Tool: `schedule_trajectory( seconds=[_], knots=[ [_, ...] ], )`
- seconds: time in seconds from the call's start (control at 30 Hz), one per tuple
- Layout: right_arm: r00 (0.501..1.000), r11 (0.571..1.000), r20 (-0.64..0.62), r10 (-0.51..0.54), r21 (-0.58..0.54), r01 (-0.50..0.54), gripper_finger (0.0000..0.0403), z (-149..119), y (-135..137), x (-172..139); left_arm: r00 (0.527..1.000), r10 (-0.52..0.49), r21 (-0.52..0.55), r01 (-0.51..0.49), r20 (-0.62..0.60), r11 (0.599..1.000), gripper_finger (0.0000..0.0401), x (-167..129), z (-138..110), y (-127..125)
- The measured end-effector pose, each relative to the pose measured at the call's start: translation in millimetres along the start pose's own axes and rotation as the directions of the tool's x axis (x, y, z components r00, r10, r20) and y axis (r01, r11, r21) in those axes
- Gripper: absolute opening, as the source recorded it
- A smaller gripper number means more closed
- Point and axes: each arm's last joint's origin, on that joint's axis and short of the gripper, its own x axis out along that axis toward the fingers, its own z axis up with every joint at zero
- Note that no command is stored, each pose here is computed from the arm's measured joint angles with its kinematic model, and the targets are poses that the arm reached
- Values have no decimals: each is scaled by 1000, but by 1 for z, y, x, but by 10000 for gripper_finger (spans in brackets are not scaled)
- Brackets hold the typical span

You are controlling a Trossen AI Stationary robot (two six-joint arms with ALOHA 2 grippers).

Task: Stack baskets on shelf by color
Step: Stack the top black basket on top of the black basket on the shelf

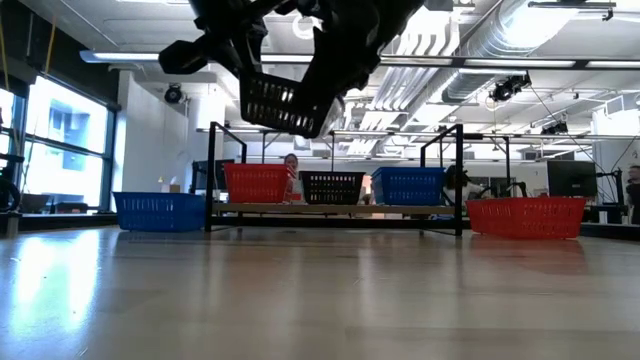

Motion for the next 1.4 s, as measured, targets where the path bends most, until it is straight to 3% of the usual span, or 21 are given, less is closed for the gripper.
schedule_trajectory(
  seconds=[0.17, 0.57, 0.83, 1.07, 1.4],
  knots=[
    [1000, 999, -10, -1, 35, 1, 3, -1, 0, 0, 1000, -5, 10, 5, -21, 1000, 28, 1, 1, 1],
    [991, 990, -135, -21, 137, 40, 0, -14, -2, 0, 998, -22, 249, 36, -60, 968, 119, 2, 8, 3],
    [982, 994, -188, -10, 109, 31, 0, -20, 5, -5, 997, -34, 389, 58, -67, 919, 124, -1, 20, 8],
    [987, 997, -154, -46, 52, 55, 0, -15, 1, -16, 996, -81, 466, 86, -32, 881, 124, -20, 30, 16],
    [986, 990, -104, -132, -66, 126, 0, -4, -41, -35, 992, -119, 510, 85, 34, 856, 124, -41, 44, 28]
  ],
)
